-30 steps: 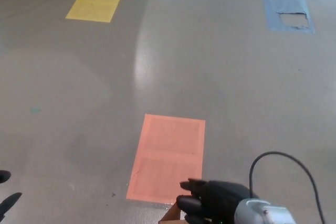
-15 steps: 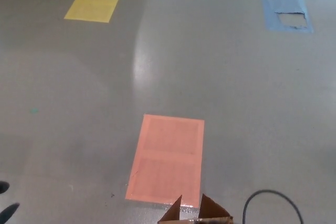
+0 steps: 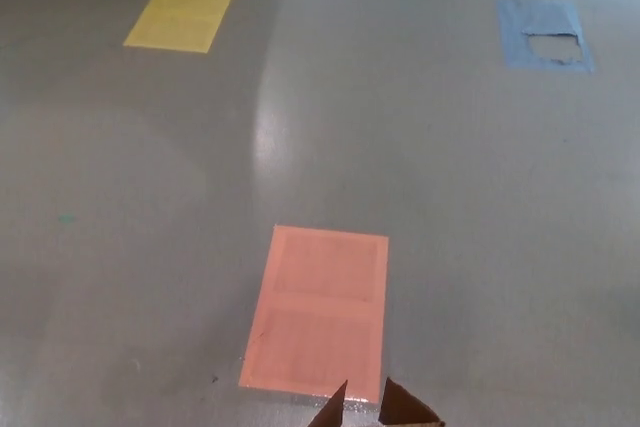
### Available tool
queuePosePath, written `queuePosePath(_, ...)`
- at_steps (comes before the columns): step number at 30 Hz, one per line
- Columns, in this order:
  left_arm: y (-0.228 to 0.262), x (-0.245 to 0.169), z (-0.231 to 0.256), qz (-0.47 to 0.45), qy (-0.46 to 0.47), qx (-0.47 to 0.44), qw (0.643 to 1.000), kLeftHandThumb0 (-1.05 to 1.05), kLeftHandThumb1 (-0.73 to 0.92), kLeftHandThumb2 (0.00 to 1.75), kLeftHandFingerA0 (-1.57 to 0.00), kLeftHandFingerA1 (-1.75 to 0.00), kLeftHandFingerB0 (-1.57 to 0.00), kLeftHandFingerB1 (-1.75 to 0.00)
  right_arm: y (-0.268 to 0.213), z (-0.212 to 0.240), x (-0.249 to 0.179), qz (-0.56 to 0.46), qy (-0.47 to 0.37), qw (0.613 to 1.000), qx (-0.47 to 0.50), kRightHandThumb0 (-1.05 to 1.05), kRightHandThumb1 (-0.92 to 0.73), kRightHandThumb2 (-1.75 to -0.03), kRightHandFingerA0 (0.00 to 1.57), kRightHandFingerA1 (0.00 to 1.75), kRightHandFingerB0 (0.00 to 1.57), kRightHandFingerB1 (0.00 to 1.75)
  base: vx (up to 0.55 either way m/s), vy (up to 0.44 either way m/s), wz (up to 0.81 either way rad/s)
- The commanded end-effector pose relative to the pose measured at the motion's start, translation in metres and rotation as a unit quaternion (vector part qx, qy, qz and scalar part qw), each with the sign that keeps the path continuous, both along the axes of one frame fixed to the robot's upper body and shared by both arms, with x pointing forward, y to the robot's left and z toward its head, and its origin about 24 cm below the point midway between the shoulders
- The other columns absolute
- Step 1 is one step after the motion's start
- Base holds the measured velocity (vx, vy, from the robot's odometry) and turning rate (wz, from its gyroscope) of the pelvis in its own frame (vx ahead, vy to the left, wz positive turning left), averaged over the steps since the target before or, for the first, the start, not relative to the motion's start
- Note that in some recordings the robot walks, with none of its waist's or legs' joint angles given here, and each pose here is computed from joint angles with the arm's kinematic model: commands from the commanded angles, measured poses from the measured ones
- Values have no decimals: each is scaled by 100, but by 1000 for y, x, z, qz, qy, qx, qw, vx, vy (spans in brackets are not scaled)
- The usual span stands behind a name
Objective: An air pump is kept on top of a storage box on the floor and the robot uses its right hand to press down on the handle of the pump to compress it
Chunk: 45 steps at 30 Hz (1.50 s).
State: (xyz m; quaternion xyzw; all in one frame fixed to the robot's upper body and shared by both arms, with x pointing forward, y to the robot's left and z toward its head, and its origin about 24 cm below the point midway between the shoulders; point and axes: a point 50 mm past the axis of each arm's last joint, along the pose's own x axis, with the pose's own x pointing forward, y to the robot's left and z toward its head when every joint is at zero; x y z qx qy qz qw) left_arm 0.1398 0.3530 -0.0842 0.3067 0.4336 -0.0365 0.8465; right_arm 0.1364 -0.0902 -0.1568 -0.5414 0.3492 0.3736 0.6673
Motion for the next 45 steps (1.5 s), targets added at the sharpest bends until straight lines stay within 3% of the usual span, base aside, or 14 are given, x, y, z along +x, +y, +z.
queuePosePath(1,0,8,6,-27,-16,-1,1000,-64,67,88,-19,-43,-13,-39,-16,-7,-17,3,-10,1000,-25,-89,-79,-113,0,14,0,15,0,0,0)
queuePosePath(12,3,36,23,-25,-59,6,998,-66,66,89,-22,-44,-16,-40,-10,12,36,-42,-60,997,24,-89,-80,-112,2,16,2,15,0,0,0)
queuePosePath(19,4,73,44,-28,-98,14,995,-66,66,90,-23,-44,-16,-41,-8,92,149,-73,-245,956,144,-89,-81,-115,0,17,0,15,0,0,0)
queuePosePath(21,5,85,54,-32,-111,21,993,-66,66,89,-23,-44,-17,-41,-10,151,190,-72,-347,911,211,-81,-75,-102,5,23,5,22,0,0,0)
queuePosePath(24,5,91,58,-33,-118,23,992,-66,66,89,-22,-44,-17,-41,-13,204,210,-54,-425,868,251,-68,-69,-97,1,30,1,26,0,0,0)
queuePosePath(28,5,105,69,-29,-137,24,990,-65,66,88,-22,-44,-17,-40,-21,296,230,-26,-535,787,307,-79,-76,-104,3,22,3,19,0,0,0)
queuePosePath(29,5,108,72,-28,-142,23,989,-60,79,63,-30,-33,-22,-29,-23,315,232,-19,-555,771,312,-81,-80,-109,0,19,0,14,0,0,0)
queuePosePath(30,5,110,74,-28,-145,23,989,-60,79,63,-30,-33,-22,-29,-25,330,232,-13,-571,759,314,-81,-80,-109,0,19,0,14,0,0,0)
queuePosePath(31,5,113,76,-27,-152,23,988,-60,79,64,-30,-33,-21,-29,-29,366,226,3,-613,717,334,-81,-79,-108,0,18,0,18,0,0,0)
queuePosePath(37,6,124,88,-22,-170,23,985,-60,80,63,-29,-33,-22,-29,-50,450,195,27,-684,633,362,-83,-82,-110,0,15,0,12,0,0,0)
queuePosePath(38,6,129,92,-21,-178,24,984,-65,67,89,-22,-45,-16,-41,-59,473,182,39,-708,602,366,-81,-81,-109,0,15,0,13,0,0,0)
queuePosePath(39,6,132,96,-20,-182,25,983,-65,67,89,-22,-45,-16,-41,-63,482,176,44,-719,588,367,-81,-81,-109,0,15,0,13,0,0,0)
queuePosePath(40,6,140,104,-18,-193,29,981,-66,67,89,-21,-44,-16,-40,-76,510,157,55,-762,538,355,-80,-82,-111,0,17,0,14,0,0,0)
queuePosePath(45,10,159,131,-13,-222,36,974,-67,70,90,-17,-42,-12,-38,-112,554,110,41,-839,428,332,-85,-83,-113,2,14,1,14,0,0,0)
